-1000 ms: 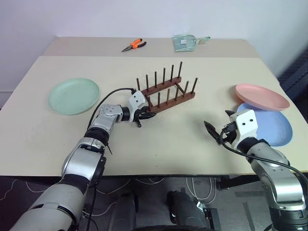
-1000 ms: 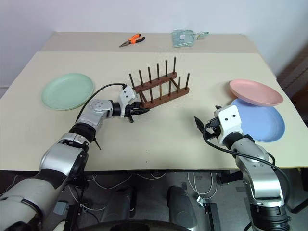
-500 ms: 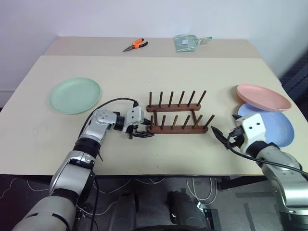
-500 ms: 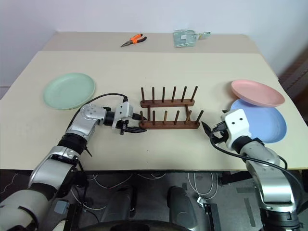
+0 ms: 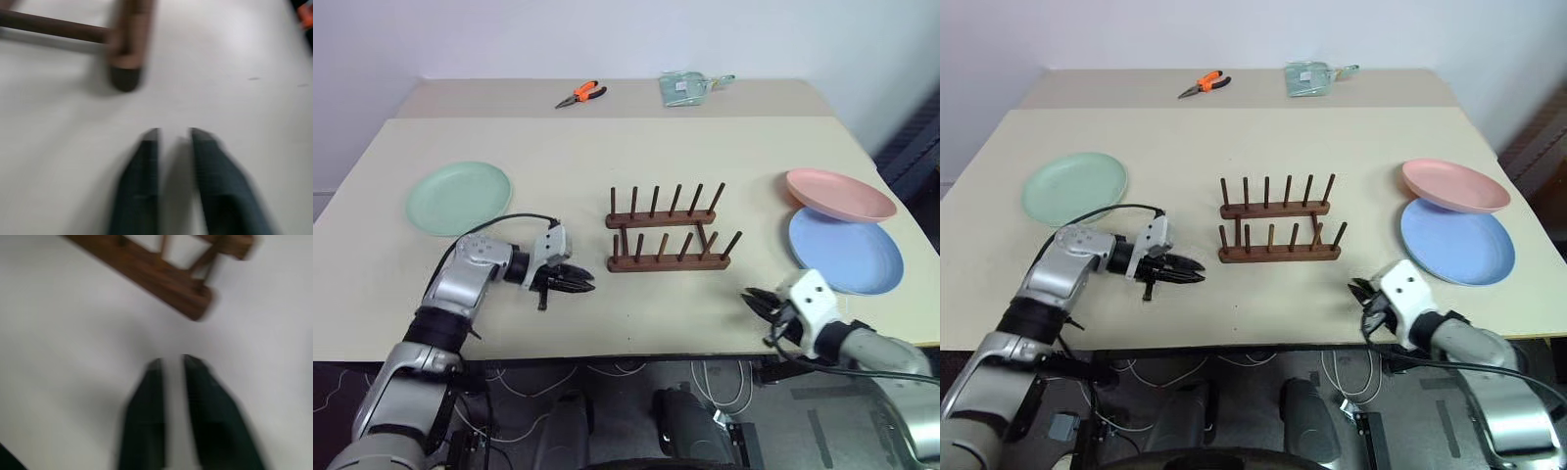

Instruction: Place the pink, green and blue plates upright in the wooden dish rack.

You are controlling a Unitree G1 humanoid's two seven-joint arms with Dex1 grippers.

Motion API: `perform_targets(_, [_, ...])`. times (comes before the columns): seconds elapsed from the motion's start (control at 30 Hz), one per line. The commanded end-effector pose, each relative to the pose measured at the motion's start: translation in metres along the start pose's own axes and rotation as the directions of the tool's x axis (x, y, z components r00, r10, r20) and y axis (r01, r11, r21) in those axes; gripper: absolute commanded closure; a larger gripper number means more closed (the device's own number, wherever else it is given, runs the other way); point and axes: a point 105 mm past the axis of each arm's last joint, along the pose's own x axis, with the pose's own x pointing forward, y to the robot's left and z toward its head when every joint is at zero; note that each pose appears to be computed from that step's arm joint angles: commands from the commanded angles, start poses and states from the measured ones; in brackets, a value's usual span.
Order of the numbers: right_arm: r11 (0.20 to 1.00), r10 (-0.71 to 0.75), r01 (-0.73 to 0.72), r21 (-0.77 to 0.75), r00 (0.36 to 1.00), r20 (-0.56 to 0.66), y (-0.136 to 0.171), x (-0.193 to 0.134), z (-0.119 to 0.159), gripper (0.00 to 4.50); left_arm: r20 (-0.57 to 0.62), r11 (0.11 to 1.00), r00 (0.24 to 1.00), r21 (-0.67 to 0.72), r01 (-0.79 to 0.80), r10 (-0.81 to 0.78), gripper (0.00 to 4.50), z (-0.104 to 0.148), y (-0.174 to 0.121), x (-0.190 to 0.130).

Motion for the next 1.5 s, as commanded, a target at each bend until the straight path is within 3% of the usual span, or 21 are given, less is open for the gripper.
perform_targets(0.03, [0.996,-0.082,0.081,-0.041,0.997,-0.006,-0.012,0.015,0.000,4.50,0.038,0.998,0.999,0.054,0.007,-0.009,4.43,0.014,-0.012,0.031])
perform_targets(0.13, [0.989,-0.143,0.142,-0.038,0.989,-0.041,-0.022,0.029,-0.009,4.50,0.032,0.993,0.994,0.056,-0.102,0.100,4.43,0.013,-0.001,0.052])
perform_targets(0.4, [0.975,-0.222,0.223,0.021,0.975,-0.021,-0.039,0.064,-0.003,4.50,0.011,0.944,0.944,0.007,-0.329,0.328,4.43,0.010,0.038,0.065])
perform_targets(0.63, [0.965,-0.263,0.263,0.011,0.965,0.006,-0.061,0.091,0.011,4.50,0.009,0.919,0.919,0.007,-0.395,0.395,4.43,0.010,0.060,0.061])
perform_targets(0.83, [0.966,-0.259,0.258,0.018,0.965,0.043,-0.069,0.094,0.023,4.50,0.002,0.908,0.908,0.025,-0.418,0.418,4.43,0.009,0.071,0.057])
perform_targets(0.97, [0.963,-0.266,0.268,-0.022,0.962,0.063,-0.077,0.074,0.029,3.17,-0.017,0.897,0.897,0.052,-0.440,0.441,4.50,0.004,0.074,0.052])
perform_targets(1.13, [0.905,-0.326,0.345,-0.249,0.938,0.114,-0.097,0.019,0.049,0.69,-0.034,0.920,0.922,0.087,-0.381,0.385,4.50,-0.006,0.061,0.043])
perform_targets(1.33, [0.730,-0.504,0.417,-0.541,0.864,-0.013,-0.159,-0.028,0.037,0.69,-0.010,0.968,0.971,0.071,-0.239,0.240,4.50,-0.023,0.021,0.012])
perform_targets(1.5, [0.666,-0.538,0.358,-0.655,0.838,-0.089,-0.192,-0.023,0.016,0.69,-0.015,0.972,0.972,-0.009,-0.234,0.234,4.50,-0.038,0.010,-0.009])
